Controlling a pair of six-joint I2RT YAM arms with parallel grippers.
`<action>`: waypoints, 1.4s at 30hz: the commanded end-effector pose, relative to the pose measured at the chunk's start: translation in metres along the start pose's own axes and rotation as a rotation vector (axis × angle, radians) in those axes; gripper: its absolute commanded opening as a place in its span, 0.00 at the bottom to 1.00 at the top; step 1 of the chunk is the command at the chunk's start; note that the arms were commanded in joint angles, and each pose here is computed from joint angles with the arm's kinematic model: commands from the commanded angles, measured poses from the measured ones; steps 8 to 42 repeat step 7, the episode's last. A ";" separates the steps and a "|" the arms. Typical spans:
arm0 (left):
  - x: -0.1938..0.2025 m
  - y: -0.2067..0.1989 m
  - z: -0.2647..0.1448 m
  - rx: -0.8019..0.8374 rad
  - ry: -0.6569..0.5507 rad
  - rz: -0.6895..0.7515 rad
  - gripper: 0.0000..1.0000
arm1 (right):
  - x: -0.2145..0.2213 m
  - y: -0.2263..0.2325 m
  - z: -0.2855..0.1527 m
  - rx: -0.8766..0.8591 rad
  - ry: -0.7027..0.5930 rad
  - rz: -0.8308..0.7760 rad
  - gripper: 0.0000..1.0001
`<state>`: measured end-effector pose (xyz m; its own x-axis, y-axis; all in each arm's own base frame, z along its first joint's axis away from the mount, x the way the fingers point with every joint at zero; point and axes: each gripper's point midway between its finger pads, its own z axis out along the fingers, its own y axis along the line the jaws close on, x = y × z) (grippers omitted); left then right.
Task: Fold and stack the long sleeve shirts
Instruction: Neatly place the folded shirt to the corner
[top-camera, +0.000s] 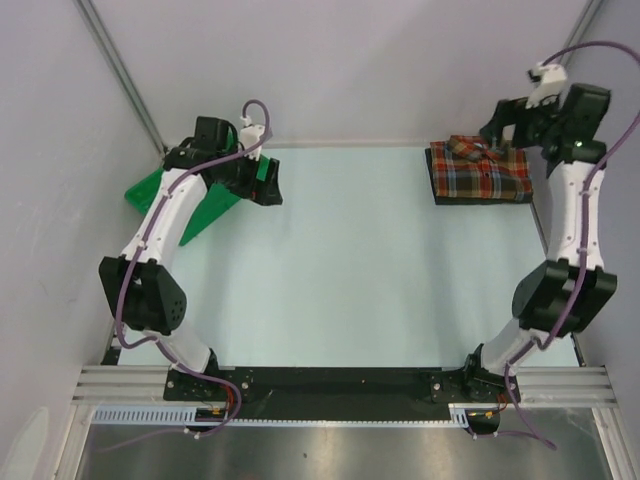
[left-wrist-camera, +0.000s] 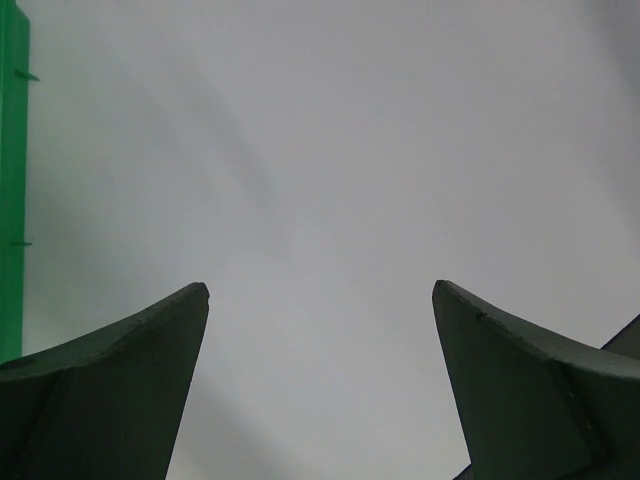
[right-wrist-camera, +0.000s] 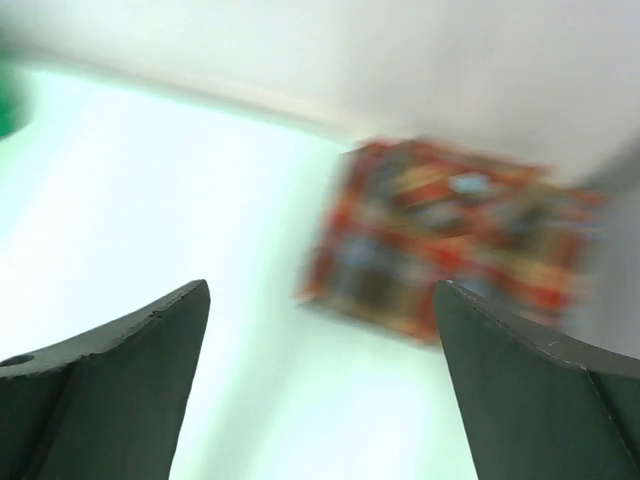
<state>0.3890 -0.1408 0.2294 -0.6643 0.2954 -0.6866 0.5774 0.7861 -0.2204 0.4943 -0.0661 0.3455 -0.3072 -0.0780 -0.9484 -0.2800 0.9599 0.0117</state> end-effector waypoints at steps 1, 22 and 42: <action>0.019 -0.007 -0.004 -0.028 0.047 -0.005 1.00 | 0.088 0.090 -0.006 -0.196 0.240 0.088 1.00; 0.046 -0.021 0.002 -0.041 0.056 0.006 0.99 | 0.115 0.160 -0.041 -0.274 0.276 -0.024 1.00; 0.046 -0.021 0.002 -0.041 0.056 0.006 0.99 | 0.115 0.160 -0.041 -0.274 0.276 -0.024 1.00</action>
